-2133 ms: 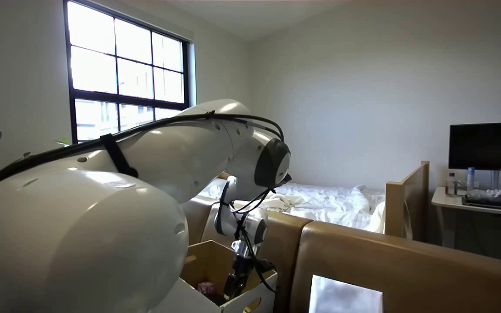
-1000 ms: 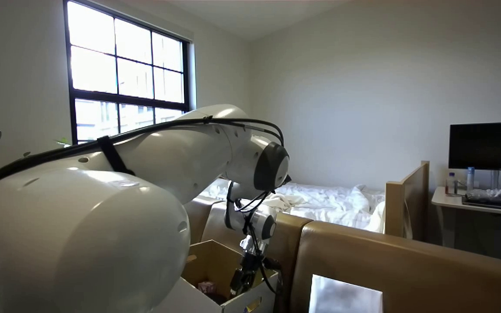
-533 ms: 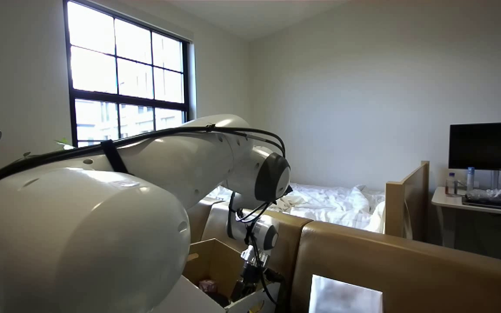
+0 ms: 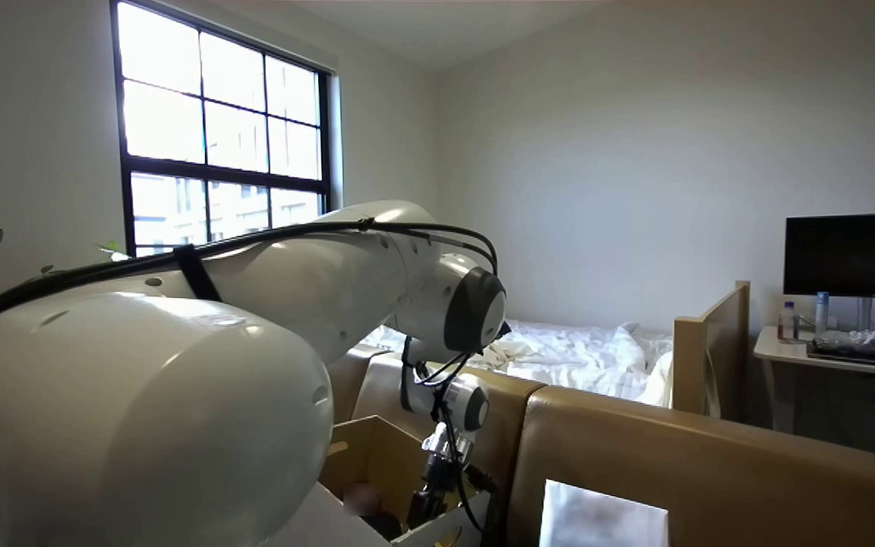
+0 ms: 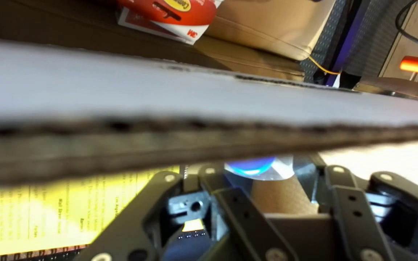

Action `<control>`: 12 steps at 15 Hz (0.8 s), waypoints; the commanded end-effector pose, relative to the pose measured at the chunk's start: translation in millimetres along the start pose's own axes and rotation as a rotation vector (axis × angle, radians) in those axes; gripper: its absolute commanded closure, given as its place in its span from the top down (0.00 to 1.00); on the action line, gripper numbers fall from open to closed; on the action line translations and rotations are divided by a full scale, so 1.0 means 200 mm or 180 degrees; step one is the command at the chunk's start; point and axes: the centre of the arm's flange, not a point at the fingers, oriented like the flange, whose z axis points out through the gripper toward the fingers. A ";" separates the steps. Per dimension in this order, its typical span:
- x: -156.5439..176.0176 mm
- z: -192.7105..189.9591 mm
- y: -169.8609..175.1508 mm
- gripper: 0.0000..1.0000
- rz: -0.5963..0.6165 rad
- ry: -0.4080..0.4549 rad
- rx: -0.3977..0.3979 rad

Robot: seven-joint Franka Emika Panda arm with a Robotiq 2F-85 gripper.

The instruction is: Remove the bottle from the box and put it on the handle of the couch

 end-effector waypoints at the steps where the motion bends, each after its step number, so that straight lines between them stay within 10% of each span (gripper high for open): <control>1: -0.03 0.00 -0.04 0.22 -0.0062 -0.0138 0.0202; 7: -0.01 -0.07 -0.07 0.12 -0.0052 -0.0259 0.0325; 8: 0.00 -0.08 -0.07 0.58 -0.0065 -0.0286 0.0341; 12: 0.03 -0.11 -0.10 0.77 -0.0146 -0.0521 0.0496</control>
